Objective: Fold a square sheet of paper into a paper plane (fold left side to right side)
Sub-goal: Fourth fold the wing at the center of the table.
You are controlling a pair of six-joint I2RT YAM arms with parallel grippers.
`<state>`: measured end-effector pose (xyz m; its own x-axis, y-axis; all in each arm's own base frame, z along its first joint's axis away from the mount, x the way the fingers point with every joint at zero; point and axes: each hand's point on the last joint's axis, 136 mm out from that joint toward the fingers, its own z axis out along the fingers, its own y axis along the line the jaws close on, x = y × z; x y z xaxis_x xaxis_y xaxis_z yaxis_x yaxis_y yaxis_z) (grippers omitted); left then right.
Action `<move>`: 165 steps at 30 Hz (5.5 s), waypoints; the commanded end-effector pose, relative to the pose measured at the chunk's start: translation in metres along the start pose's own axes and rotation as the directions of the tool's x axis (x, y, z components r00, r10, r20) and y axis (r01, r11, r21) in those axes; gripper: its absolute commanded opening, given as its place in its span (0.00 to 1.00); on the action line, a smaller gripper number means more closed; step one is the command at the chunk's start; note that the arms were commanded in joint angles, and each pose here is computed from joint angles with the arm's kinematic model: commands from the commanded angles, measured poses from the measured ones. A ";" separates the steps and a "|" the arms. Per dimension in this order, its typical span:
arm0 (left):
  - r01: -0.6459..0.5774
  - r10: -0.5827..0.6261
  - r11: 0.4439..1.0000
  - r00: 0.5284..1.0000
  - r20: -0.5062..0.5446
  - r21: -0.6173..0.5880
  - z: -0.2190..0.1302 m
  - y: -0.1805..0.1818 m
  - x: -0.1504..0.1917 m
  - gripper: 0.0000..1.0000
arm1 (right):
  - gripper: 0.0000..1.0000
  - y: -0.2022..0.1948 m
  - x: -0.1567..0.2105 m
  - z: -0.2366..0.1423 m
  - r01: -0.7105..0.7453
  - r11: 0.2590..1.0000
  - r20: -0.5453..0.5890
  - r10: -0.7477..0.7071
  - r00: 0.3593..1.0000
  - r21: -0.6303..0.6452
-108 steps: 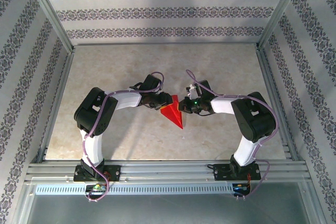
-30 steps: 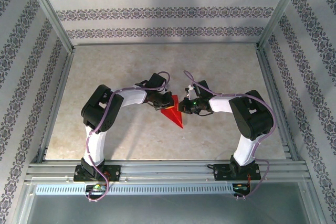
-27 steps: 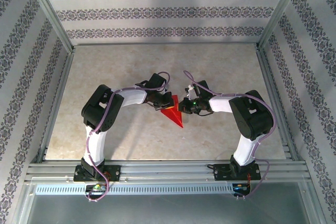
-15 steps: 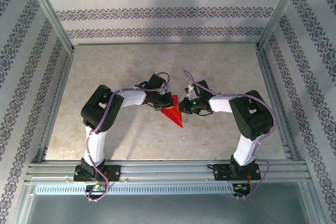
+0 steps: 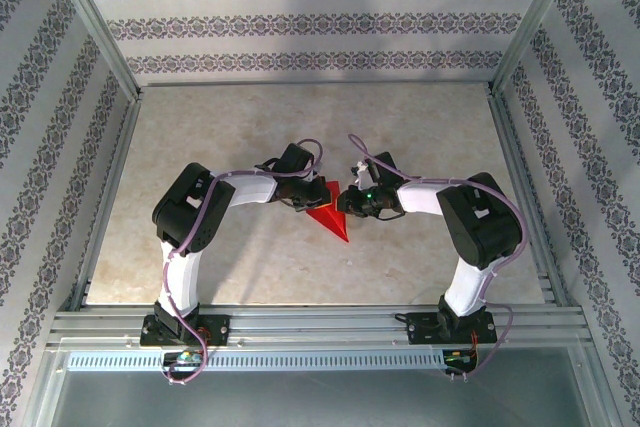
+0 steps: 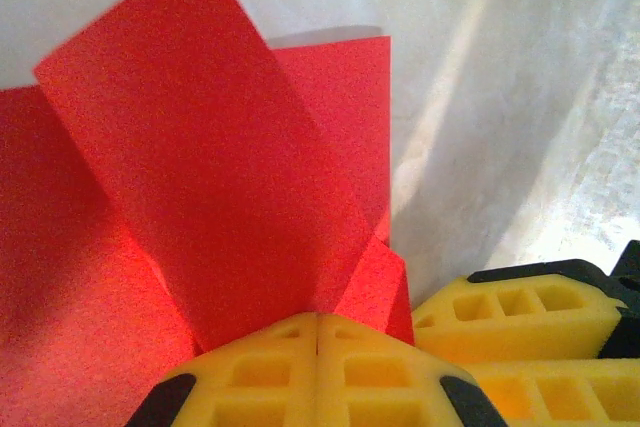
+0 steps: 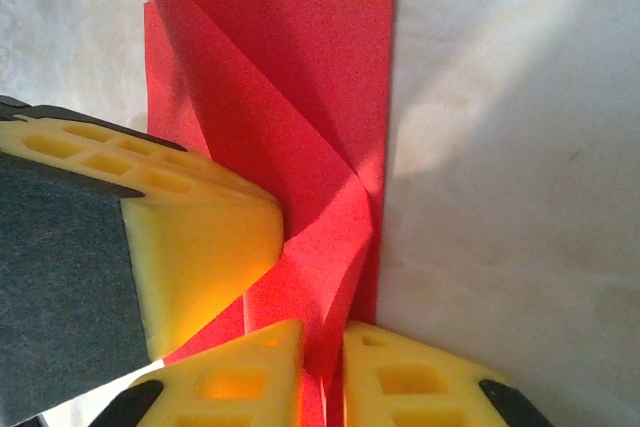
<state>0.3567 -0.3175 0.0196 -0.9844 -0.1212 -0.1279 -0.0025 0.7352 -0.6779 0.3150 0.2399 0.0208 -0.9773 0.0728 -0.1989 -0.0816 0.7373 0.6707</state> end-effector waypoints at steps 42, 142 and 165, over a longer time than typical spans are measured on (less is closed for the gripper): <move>0.030 -0.037 0.990 0.998 -0.049 -0.137 0.007 0.038 0.022 0.00 | 0.00 0.027 0.076 -0.018 -0.072 0.990 -0.175 0.049 0.983 -0.125; 0.027 -0.035 0.988 0.998 -0.049 -0.154 0.008 0.041 0.019 0.00 | 0.00 0.058 0.043 -0.048 -0.007 0.985 -0.046 -0.001 0.999 -0.174; 0.018 -0.025 0.987 0.999 -0.045 -0.157 0.006 0.038 0.017 0.00 | 0.00 -0.001 0.066 0.000 -0.091 0.996 -0.152 0.092 0.984 0.016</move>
<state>0.3576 -0.3169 0.0204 -0.9841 -0.1098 -0.1396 0.0119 0.7433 -0.6688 0.2608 0.2483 0.0197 -0.9974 0.0540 -0.0469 0.0064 0.7208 0.6931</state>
